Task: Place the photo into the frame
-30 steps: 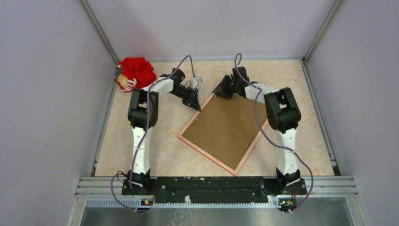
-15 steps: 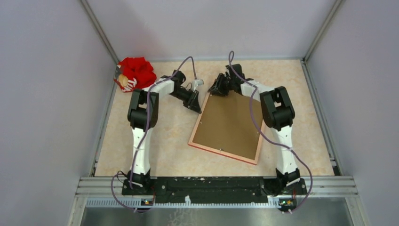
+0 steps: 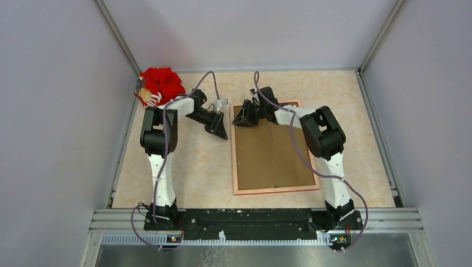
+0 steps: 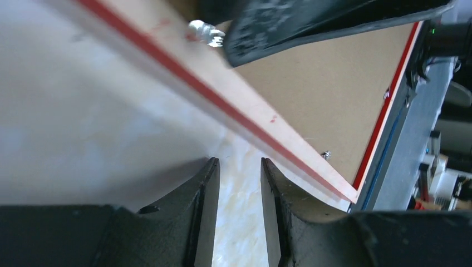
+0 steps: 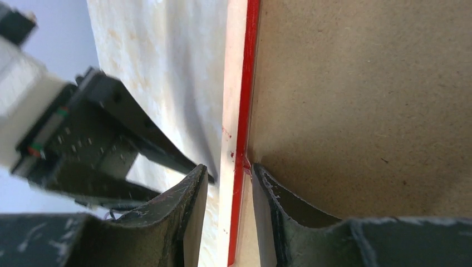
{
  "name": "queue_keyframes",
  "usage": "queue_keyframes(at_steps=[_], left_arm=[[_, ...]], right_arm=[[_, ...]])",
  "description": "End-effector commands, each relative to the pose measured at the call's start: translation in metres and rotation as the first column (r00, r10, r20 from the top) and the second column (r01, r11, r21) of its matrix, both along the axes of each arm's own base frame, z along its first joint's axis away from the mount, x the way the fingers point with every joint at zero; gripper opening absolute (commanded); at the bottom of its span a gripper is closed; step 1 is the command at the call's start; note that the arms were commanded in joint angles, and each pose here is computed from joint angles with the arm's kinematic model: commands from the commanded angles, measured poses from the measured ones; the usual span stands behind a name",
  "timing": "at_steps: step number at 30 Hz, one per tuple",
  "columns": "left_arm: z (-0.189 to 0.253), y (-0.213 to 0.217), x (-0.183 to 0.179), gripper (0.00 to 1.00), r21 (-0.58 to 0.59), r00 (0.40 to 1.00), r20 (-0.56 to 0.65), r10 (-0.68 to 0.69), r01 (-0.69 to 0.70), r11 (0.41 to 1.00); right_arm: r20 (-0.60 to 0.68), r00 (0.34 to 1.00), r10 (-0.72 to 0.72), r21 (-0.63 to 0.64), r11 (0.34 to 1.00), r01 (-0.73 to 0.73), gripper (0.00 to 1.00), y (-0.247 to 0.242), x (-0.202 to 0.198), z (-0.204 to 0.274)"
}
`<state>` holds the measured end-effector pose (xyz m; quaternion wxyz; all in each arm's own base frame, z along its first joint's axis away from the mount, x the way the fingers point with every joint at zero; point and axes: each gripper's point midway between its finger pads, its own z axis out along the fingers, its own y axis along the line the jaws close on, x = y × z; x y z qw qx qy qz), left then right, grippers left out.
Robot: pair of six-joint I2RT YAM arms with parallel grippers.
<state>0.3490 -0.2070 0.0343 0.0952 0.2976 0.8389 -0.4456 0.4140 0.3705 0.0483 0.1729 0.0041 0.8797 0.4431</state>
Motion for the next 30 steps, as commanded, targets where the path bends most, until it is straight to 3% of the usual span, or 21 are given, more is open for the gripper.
queue_keyframes(at_steps=[1,10,30], left_arm=[[0.017,0.004,0.029,0.4,-0.055,0.995,0.029,0.092,-0.09,0.994],[0.023,-0.012,0.037,0.38,-0.153,0.995,-0.054,0.085,-0.093,0.984],[-0.01,-0.015,0.045,0.27,-0.067,0.992,-0.062,0.111,-0.115,0.991]], right_arm=[[0.055,0.998,-0.039,0.028,0.999,0.037,0.36,-0.006,0.014,0.033],[0.043,0.998,-0.039,0.024,0.999,0.038,0.37,-0.006,0.027,0.025],[-0.041,0.998,0.049,0.047,0.998,-0.047,0.36,0.02,0.004,-0.002]])
